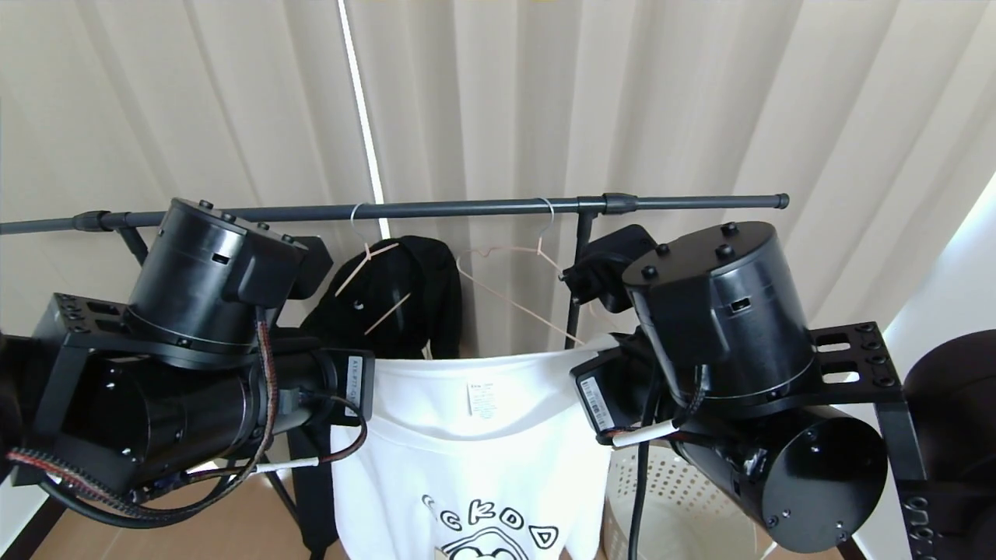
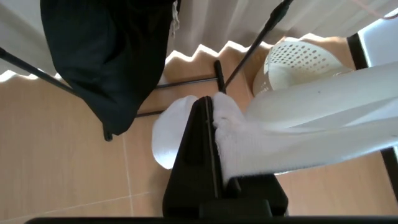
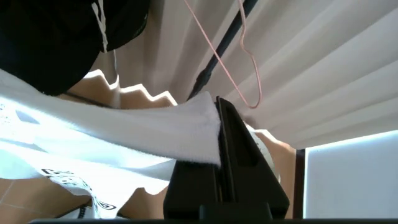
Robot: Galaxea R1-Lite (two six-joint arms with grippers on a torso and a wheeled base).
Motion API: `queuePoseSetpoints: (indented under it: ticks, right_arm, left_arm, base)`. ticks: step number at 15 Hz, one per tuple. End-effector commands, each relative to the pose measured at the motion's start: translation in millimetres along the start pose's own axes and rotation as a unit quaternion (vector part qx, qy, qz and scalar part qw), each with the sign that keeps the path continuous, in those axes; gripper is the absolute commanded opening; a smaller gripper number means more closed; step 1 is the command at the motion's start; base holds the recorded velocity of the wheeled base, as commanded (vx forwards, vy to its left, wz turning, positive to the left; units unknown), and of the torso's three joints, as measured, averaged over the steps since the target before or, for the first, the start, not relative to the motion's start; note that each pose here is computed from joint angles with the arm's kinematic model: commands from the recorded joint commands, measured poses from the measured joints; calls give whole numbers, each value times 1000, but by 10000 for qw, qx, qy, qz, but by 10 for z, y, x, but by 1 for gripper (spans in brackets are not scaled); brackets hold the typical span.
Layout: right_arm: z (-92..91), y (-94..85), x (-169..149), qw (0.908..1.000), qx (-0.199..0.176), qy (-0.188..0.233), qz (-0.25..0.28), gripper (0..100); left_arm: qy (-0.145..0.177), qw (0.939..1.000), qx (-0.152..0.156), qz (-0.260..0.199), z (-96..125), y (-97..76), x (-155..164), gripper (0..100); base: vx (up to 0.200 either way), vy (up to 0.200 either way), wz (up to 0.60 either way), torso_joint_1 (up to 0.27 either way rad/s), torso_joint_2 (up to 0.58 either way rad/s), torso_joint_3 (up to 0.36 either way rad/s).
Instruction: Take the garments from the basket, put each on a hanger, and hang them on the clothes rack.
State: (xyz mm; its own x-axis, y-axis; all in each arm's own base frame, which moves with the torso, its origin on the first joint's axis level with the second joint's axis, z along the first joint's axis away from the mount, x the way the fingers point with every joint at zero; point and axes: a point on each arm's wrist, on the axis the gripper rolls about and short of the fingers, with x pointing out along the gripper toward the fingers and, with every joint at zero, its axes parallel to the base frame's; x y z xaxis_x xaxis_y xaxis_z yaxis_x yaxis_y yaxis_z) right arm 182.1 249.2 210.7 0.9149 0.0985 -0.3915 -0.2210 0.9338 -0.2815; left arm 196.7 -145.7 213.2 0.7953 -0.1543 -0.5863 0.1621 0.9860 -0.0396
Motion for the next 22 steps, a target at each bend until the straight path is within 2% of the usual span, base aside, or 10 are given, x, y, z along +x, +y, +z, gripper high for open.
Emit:
queuePoseSetpoints:
  ticks: [1, 4, 5, 9, 12, 13, 14, 15, 18, 22]
  right_arm:
    - [18, -69, -73, 10000, 44, -69, 0, 0]
    - [14, -95, -53, 10000, -25, -48, -49, 0]
    - [10, -126, -18, 9999, -22, -15, -117, 0]
    - [-13, -225, 107, 9993, -124, 112, -325, 0]
    - [-69, -285, 168, 9983, -313, 235, -438, 0]
    - [-89, -299, 196, 9977, -405, 283, -469, 0]
    - [-109, -316, 264, 9969, -434, 355, -547, 0]
    - [-121, -312, 298, 9966, -442, 389, -574, 0]
    - [-194, -353, 272, 9944, -735, 485, -576, 0]
    - [-337, -628, 179, 9856, -1384, 694, -675, 0]
  left_arm:
    - [-81, 9999, 47, -35, -6, -7, 11, 0]
    - [-128, 9997, 191, -88, -16, -58, 77, 0]
    - [-134, 9997, 200, -96, -31, -62, 88, 100]
    - [4, 9992, 264, -315, -83, -66, 104, 100]
    - [131, 9961, 331, -806, -105, -58, 57, 100]
    - [240, 9920, 413, -1172, -141, -42, 14, 100]
    - [310, 9891, 647, -1283, -205, -2, -3, 100]
    - [286, 9883, 747, -1300, -240, 17, -3, 100]
    - [97, 9899, 646, -1261, -248, 54, 33, 100]
    - [-42, 9902, 611, -1259, -191, 37, 32, 100]
  base:
    - [0, 0, 0, 0, 0, 0]
    - [0, 0, 0, 0, 0, 0]
    - [0, 0, 0, 0, 0, 0]
    - [0, 0, 0, 0, 0, 0]
    - [0, 0, 0, 0, 0, 0]
    - [0, 0, 0, 0, 0, 0]
    - [0, 0, 0, 0, 0, 0]
    - [0, 0, 0, 0, 0, 0]
    - [0, 0, 0, 0, 0, 0]
    - [0, 0, 0, 0, 0, 0]
